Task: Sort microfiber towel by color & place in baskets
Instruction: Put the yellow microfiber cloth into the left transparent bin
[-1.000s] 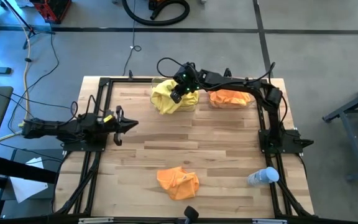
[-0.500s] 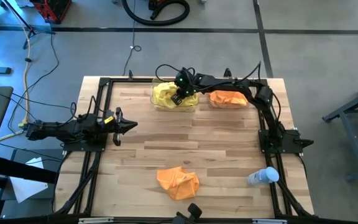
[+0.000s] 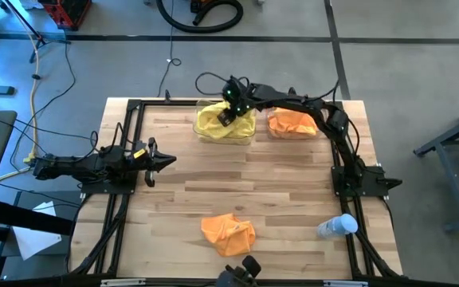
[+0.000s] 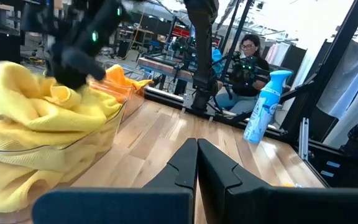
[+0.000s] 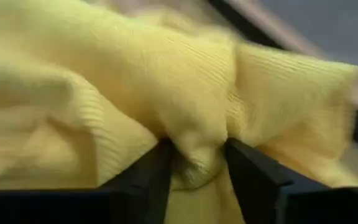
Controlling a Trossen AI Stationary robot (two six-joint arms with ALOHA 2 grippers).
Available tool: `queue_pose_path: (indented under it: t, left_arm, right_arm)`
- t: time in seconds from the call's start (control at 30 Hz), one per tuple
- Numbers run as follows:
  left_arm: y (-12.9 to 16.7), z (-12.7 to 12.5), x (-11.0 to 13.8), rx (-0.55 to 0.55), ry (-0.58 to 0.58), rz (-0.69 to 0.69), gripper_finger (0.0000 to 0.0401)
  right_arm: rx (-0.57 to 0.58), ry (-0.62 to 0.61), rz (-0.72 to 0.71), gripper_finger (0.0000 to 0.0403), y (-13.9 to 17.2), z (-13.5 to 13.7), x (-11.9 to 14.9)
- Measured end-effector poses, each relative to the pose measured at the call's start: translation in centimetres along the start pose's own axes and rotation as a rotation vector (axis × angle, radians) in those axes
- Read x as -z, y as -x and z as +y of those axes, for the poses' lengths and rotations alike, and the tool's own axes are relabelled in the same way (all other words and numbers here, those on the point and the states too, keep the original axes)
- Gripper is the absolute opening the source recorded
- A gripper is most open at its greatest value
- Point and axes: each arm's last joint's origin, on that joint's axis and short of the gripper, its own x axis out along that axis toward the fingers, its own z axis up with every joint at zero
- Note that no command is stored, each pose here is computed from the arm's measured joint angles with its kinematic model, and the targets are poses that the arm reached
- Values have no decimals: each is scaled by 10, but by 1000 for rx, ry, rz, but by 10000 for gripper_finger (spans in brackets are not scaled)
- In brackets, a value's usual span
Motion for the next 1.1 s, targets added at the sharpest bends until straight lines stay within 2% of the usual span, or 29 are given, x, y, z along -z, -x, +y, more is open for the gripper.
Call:
queue_pose_path:
  t: [0.13, 0.27, 0.4, 0.57, 0.7, 0.83, 0.97, 1.1]
  left_arm:
    - [0, 0, 0, 0, 0, 0, 0]
    - [0, 0, 0, -1, 0, 0, 0]
    - [0, 0, 0, -1, 0, 0, 0]
    - [0, 0, 0, 0, 0, 0, 0]
    - [0, 0, 0, -1, 0, -1, 0]
    - [0, 0, 0, 0, 0, 0, 0]
    - [0, 0, 0, 0, 0, 0, 0]
    - [0, 0, 0, -1, 0, -1, 0]
  right_arm:
    - [43, -10, -26, 187, 30, 6, -22]
    - [76, -35, -32, 209, 63, 10, -37]
    - [106, -166, -44, 213, 91, 14, -46]
    - [17, -304, -119, 213, 102, 38, -50]
    - [-44, -307, -186, 213, 92, 67, -45]
    - [-3, -295, -246, 213, 73, 85, -32]
    - [14, -395, -188, 213, 36, 76, -18]
    - [25, -486, -80, 213, -13, 59, -3]
